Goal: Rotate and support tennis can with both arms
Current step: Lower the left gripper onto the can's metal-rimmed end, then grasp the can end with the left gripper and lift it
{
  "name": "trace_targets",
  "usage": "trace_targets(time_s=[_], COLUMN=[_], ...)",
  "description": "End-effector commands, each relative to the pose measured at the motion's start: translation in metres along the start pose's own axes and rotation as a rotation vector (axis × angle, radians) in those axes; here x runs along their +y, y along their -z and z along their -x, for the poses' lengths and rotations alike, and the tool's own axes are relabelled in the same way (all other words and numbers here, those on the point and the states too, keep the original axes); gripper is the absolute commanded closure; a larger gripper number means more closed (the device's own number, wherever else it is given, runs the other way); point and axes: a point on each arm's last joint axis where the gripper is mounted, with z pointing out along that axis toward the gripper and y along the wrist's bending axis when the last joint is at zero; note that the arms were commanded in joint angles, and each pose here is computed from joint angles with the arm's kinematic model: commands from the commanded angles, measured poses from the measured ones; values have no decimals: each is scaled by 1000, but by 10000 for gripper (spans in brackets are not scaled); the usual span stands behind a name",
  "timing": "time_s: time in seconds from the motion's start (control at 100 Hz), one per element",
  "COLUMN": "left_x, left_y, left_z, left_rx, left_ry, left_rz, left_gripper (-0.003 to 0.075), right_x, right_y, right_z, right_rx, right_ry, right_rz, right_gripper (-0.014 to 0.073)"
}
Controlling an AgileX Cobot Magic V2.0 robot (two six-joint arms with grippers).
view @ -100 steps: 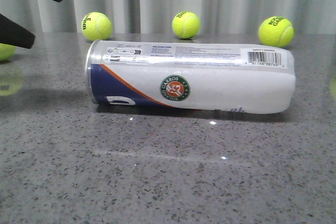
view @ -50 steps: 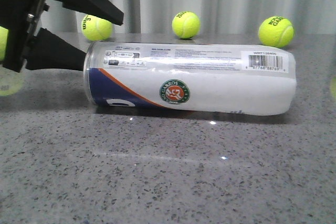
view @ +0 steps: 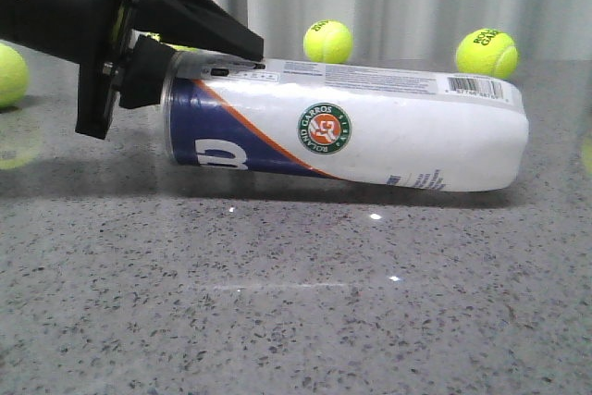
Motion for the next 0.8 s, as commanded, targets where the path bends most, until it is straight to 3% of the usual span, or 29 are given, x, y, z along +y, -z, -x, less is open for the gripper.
trace_targets(time_s=[0.0,0.03,0.26,0.45,0.58,0.79], left_x=[-23,-23,-35,-82,-119,-155], left_y=[5,5,8,29,49,77], left_z=[6,6,10,23,29,33], left_rx=[-33,-34,-60,-125,-145,-148], left_ry=[-43,-43,-131,-313,-484,-710], left_rz=[-101,-102,-185,-203,-94,144], left_gripper=[699,743,741,741,741,741], right_x=[4,4,4,4,4,4], right_y=[2,2,2,2,2,2], right_z=[14,14,14,14,14,14], right_rx=[-93,-93,-93,-93,-93,-93], right_ry=[19,19,19,19,19,19], right_rz=[28,28,28,28,28,28], right_gripper=[660,660,660,660,660,660])
